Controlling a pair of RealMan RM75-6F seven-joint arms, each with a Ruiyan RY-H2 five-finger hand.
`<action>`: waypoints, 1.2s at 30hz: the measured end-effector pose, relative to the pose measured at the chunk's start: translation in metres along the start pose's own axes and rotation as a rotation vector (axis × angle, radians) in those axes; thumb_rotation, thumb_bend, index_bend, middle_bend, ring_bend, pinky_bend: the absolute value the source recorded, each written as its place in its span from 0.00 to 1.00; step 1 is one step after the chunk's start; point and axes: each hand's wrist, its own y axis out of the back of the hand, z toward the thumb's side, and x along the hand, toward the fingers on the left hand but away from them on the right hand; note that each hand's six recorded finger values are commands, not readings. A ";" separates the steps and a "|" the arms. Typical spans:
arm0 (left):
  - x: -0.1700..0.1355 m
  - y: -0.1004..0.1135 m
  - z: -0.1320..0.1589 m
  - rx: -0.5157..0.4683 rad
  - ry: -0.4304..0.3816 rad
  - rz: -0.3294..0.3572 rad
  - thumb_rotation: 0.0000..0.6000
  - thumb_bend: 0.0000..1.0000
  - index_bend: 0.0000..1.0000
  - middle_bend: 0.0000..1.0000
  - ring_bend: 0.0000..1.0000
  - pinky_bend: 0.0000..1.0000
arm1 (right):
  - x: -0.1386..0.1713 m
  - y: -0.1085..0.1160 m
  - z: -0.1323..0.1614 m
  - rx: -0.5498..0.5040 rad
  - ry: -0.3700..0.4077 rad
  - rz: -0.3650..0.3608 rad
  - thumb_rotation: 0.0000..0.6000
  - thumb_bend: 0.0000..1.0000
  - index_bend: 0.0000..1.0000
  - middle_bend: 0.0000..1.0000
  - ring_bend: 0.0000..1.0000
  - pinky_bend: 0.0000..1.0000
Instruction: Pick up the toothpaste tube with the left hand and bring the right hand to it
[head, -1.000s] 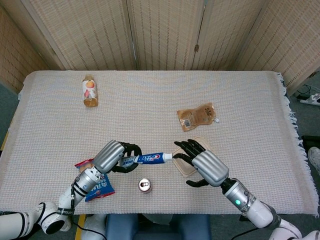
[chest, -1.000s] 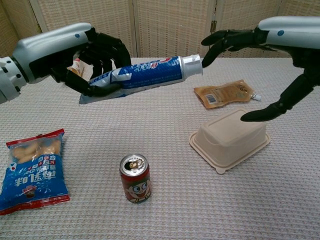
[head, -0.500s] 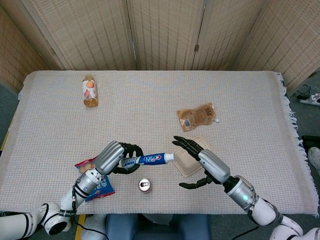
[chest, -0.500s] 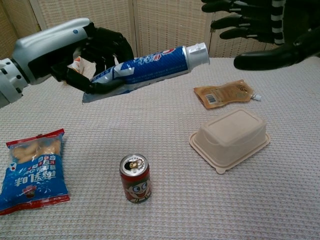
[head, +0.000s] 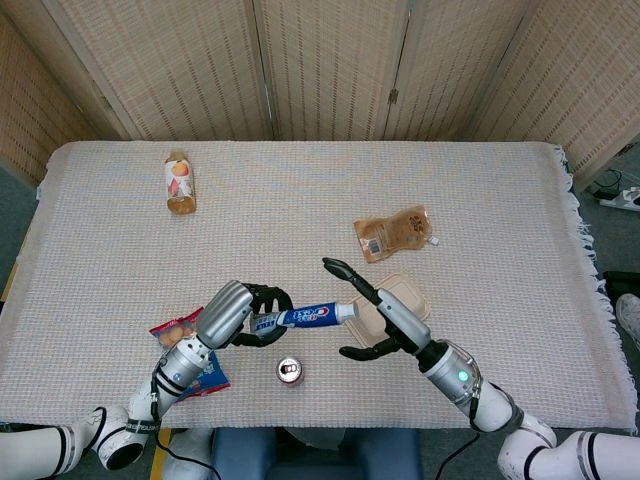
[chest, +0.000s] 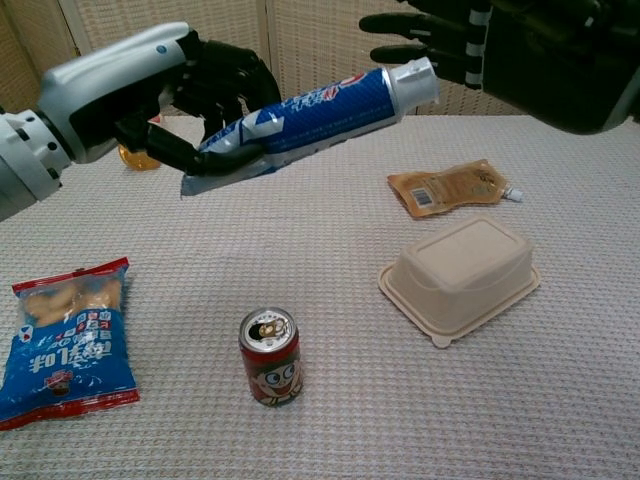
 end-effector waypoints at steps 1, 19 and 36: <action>0.000 0.000 0.000 0.000 -0.001 0.001 1.00 0.80 0.75 0.78 0.70 0.71 | -0.002 -0.001 0.000 -0.010 0.003 -0.001 0.57 0.24 0.00 0.00 0.00 0.00; 0.004 0.000 0.005 -0.013 -0.007 0.014 1.00 0.81 0.75 0.79 0.70 0.71 | -0.024 -0.020 -0.002 -0.104 0.028 0.002 0.57 0.24 0.00 0.00 0.00 0.00; 0.005 -0.002 0.005 -0.017 0.005 0.015 1.00 0.81 0.75 0.79 0.70 0.71 | -0.028 -0.019 0.000 -0.105 0.058 -0.036 0.57 0.24 0.00 0.00 0.00 0.00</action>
